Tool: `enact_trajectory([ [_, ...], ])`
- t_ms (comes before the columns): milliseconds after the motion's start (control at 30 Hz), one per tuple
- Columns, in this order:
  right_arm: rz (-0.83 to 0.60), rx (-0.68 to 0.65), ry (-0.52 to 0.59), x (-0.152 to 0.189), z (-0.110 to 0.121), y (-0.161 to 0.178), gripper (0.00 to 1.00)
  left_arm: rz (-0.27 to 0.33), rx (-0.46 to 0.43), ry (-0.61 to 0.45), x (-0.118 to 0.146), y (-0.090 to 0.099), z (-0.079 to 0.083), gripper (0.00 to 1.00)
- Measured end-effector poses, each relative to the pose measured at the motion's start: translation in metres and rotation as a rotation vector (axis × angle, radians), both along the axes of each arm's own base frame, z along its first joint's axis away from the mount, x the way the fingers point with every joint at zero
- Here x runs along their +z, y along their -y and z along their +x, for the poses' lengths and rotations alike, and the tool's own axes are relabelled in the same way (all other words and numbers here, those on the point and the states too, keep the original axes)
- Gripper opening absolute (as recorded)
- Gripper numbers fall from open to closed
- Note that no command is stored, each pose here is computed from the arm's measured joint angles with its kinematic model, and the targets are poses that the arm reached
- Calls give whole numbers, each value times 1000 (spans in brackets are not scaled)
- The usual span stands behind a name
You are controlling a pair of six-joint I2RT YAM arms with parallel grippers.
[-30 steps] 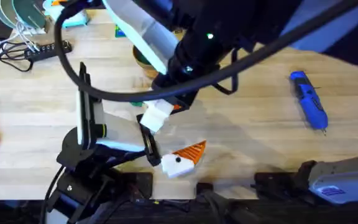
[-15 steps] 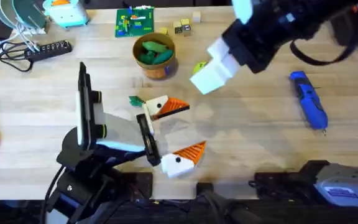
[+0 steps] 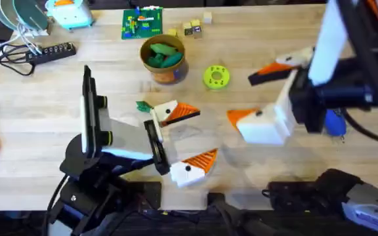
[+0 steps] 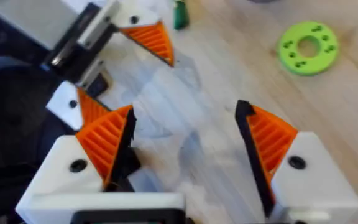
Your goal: Pick up the gripper from the table and insert it into the empty holder that is missing its gripper. Then pick up a screw, insert it into the mounting hole, and use the screwdriver to tighten it. Finally, clean up the table by picking up the vegetable and placing it into the bucket.
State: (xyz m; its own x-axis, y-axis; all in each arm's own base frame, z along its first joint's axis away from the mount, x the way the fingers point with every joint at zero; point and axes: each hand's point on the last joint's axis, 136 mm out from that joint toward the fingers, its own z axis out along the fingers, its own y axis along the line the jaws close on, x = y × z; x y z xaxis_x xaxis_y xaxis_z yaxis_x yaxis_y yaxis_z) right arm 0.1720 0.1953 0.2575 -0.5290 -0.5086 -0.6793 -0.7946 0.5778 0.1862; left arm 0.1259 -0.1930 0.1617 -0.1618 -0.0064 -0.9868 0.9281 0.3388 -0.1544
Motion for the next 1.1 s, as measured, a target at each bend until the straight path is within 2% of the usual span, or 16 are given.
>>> enact_trajectory([
  [267,141,128,-42,-14,-49,-1,994,0,0,0,0,0,0,993],
  [400,175,157,-34,-18,-62,2,994,0,0,0,0,0,0,993],
  [467,184,163,-30,-19,-65,2,994,0,0,0,0,0,0,950],
  [533,187,170,-33,-20,-67,2,994,0,0,1,0,0,0,870],
  [567,189,172,-34,-21,-67,2,994,0,-1,-1,0,0,0,781],
  [667,190,174,-35,-21,-68,2,994,0,-3,0,0,0,0,301],
  [733,191,174,-35,-21,-67,2,994,1,-2,4,0,0,0,41],
  [800,191,174,-35,-21,-68,2,994,1,-2,4,0,0,0,14],
  [1100,183,162,-15,-20,-63,2,993,1,-1,4,0,0,0,17],
])
